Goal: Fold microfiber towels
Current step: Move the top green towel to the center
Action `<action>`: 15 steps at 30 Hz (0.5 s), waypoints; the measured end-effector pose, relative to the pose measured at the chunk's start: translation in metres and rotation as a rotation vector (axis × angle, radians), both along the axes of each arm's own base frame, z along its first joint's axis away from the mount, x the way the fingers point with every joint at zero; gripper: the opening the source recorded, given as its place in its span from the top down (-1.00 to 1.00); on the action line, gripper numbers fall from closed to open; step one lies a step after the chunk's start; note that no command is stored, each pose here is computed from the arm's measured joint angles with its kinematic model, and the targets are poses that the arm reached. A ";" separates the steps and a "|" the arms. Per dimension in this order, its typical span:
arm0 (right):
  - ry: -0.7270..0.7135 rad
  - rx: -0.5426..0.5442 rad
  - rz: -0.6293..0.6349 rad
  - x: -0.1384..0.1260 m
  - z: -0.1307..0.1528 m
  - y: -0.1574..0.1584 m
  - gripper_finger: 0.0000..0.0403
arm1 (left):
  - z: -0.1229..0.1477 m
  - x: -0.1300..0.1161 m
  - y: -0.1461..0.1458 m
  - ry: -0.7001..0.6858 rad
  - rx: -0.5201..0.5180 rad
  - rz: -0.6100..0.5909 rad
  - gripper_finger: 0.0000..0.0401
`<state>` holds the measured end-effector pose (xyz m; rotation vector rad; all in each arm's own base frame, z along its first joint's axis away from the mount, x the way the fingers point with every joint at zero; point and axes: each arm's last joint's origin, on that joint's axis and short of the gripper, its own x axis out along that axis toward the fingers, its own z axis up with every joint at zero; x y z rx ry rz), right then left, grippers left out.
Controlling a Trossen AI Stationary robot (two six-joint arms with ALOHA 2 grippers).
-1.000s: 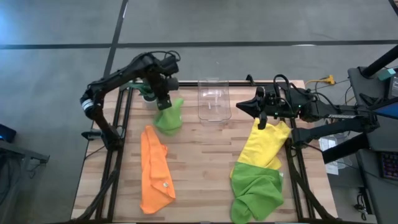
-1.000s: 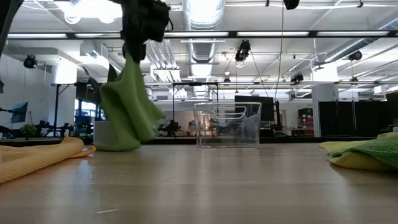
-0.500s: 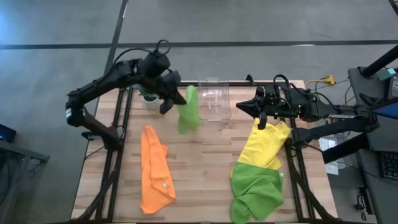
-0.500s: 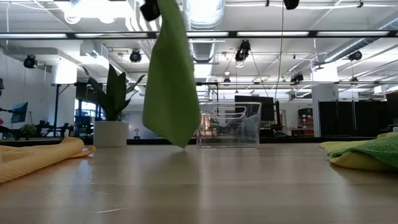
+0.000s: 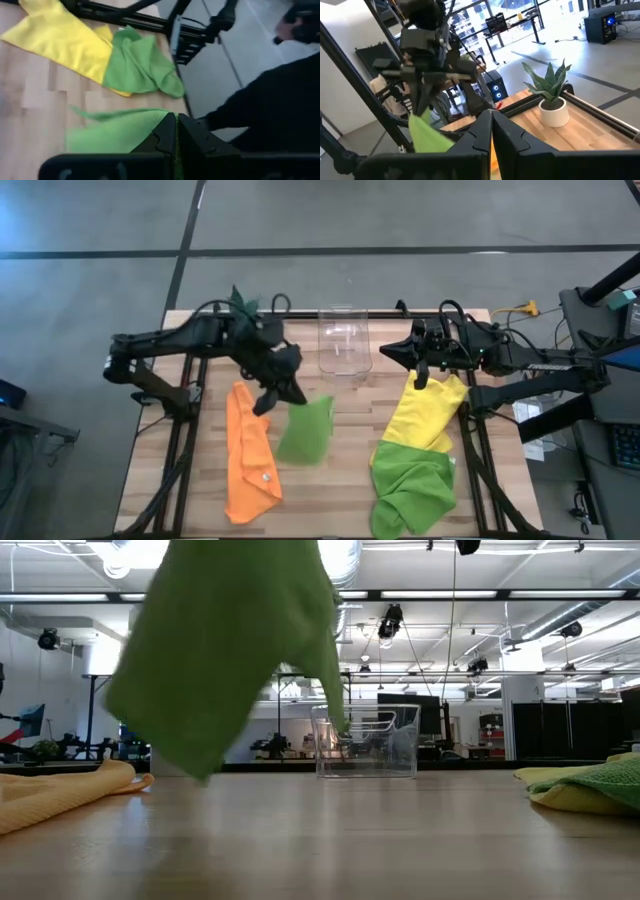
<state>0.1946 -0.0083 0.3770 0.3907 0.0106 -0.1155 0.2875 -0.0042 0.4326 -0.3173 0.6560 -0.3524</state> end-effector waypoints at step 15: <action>0.034 0.028 0.000 0.000 -0.004 0.000 0.96 | -0.021 0.043 -0.022 0.007 0.456 0.024 1.00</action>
